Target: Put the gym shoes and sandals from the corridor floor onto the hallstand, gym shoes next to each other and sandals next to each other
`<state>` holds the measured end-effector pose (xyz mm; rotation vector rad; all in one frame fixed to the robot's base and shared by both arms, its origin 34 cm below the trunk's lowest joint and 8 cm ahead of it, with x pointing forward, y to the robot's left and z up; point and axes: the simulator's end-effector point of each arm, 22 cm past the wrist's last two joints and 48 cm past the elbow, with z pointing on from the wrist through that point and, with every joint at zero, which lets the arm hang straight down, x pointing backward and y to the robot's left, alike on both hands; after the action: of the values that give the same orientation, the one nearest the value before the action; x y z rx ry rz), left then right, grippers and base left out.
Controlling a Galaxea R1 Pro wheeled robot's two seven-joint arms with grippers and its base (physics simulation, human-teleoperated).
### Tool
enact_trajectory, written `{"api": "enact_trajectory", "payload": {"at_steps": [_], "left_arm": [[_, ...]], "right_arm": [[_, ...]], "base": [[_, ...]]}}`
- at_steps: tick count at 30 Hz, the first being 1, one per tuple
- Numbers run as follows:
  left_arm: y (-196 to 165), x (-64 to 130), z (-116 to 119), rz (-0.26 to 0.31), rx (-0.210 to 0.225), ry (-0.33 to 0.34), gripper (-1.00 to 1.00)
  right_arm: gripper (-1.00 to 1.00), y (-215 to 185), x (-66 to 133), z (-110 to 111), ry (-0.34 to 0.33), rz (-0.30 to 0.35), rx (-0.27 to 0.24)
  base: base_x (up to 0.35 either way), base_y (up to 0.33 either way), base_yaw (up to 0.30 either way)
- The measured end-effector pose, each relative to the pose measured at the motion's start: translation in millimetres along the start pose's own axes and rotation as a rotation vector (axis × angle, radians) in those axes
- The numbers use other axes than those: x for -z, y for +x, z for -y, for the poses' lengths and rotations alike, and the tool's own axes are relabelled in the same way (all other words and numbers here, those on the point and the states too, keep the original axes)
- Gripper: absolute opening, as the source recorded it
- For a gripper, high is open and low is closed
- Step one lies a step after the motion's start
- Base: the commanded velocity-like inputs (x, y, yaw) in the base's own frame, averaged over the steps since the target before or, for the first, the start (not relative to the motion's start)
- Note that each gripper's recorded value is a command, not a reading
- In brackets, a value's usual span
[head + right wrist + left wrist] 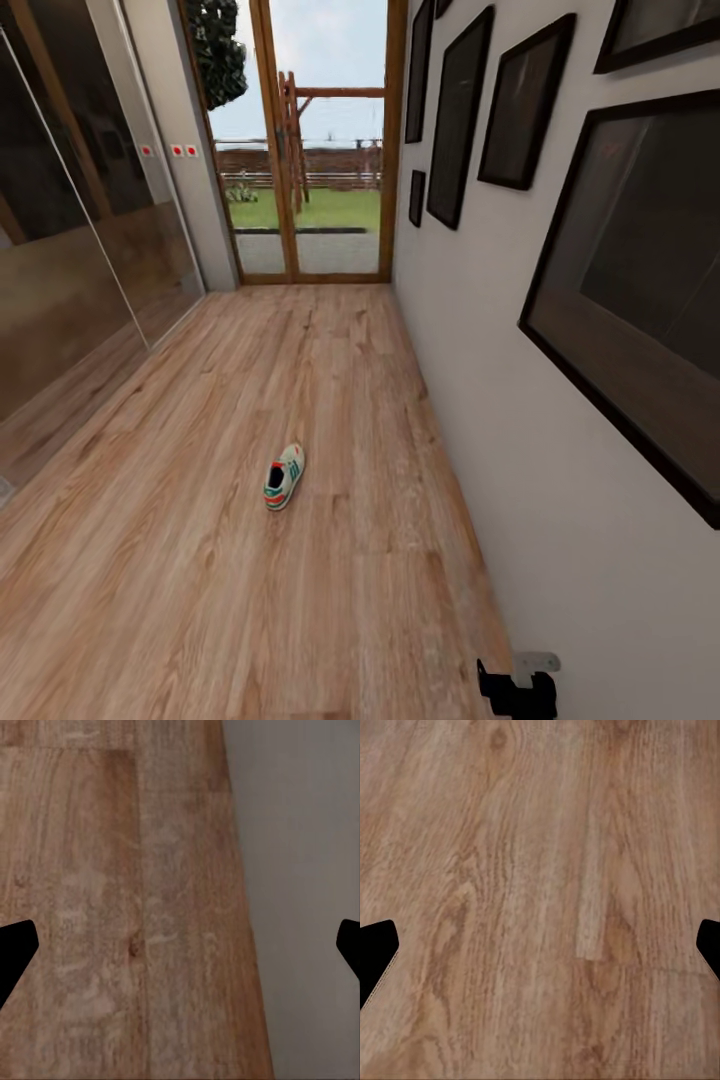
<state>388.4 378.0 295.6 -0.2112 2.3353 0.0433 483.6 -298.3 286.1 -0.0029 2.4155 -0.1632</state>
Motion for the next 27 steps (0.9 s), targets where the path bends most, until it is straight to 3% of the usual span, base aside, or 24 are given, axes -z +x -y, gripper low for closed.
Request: {"api": "enact_trajectory", "payload": {"at_steps": [9, 27], "left_arm": [[-0.1, -0.1, -0.2, 0.000, 0.000, 0.000, 1.00], [-0.4, 0.0, -0.4, 0.001, 0.000, -0.001, 1.00]], "right_arm": [[1.00, 0.0, 0.0, 0.4, 0.000, 0.000, 0.000], [1.00, 0.1, -0.1, 1.0, 0.001, 0.000, 0.001]], "base": [[0.339, 0.000, 0.120], [0.337, 0.031, 0.003]]}}
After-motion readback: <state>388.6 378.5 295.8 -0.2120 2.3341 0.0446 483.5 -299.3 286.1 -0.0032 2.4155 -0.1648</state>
